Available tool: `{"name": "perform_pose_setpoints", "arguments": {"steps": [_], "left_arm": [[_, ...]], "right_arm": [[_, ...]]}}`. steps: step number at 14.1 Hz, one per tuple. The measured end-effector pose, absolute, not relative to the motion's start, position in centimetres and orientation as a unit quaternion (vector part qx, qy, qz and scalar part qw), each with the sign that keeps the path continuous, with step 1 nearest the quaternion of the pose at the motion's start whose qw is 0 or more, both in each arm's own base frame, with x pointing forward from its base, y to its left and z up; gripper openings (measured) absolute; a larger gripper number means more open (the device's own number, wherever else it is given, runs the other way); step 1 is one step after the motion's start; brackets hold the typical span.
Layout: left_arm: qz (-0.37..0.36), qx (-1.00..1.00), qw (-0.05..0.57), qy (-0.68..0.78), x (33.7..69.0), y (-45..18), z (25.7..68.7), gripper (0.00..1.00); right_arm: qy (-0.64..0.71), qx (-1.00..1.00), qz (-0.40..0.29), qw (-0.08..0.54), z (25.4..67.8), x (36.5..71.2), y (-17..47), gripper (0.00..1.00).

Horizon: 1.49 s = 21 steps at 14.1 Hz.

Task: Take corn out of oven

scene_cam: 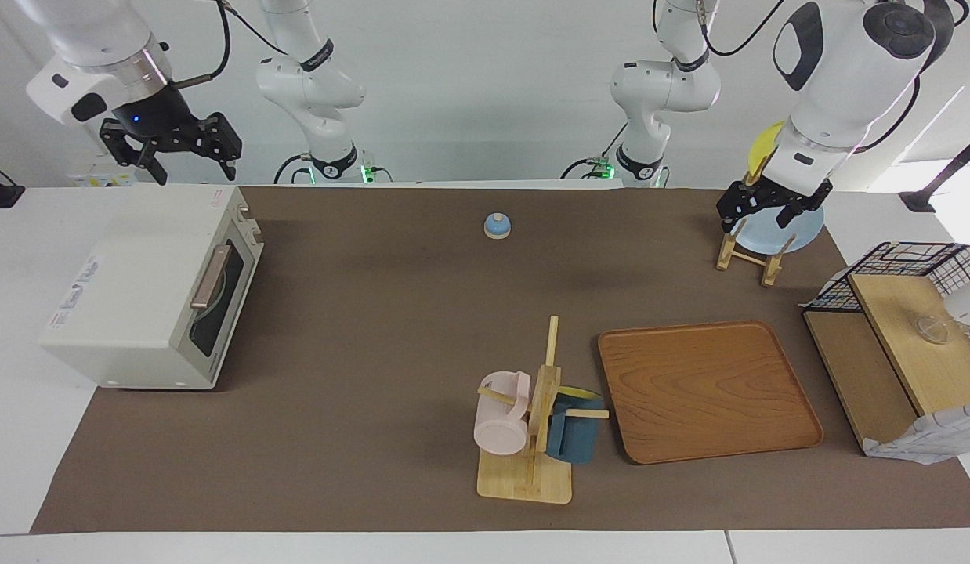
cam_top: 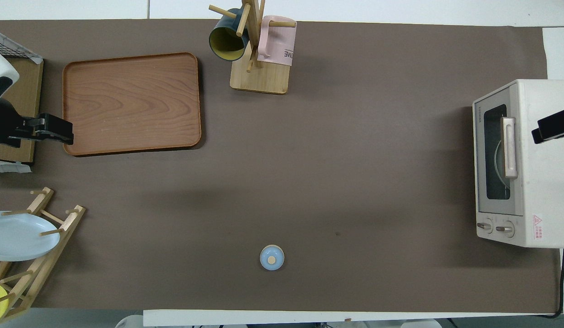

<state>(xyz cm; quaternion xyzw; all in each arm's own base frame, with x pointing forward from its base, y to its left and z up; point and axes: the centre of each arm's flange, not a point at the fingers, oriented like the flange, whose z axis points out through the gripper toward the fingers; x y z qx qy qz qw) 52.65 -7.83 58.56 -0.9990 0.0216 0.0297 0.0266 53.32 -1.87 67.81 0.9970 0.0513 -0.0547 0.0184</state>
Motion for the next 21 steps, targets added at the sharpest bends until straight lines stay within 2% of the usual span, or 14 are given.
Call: {"name": "perform_pose_setpoints", "arguments": {"steps": [7, 12, 16, 18, 21], "left_arm": [[0.03, -0.999, 0.027, 0.022, 52.7, -7.8, 58.6, 1.0], [0.03, -0.999, 0.027, 0.022, 52.7, -7.8, 58.6, 1.0], [0.03, -0.999, 0.027, 0.022, 52.7, -7.8, 58.6, 1.0], [0.03, -0.999, 0.027, 0.022, 52.7, -7.8, 58.6, 1.0], [0.03, -0.999, 0.027, 0.022, 52.7, -7.8, 58.6, 1.0]], "right_arm": [[0.052, 0.997, -0.056, 0.018, 67.7, 53.3, -1.8, 1.0], [0.052, 0.997, -0.061, 0.018, 67.6, 53.2, -1.8, 0.42], [0.068, 0.996, -0.052, 0.028, 67.3, 53.6, -2.1, 0.01], [0.076, 0.996, -0.042, 0.031, 65.1, 54.7, -2.1, 0.01], [0.098, 0.992, -0.055, 0.063, 58.2, 56.4, -2.6, 0.01]]}}
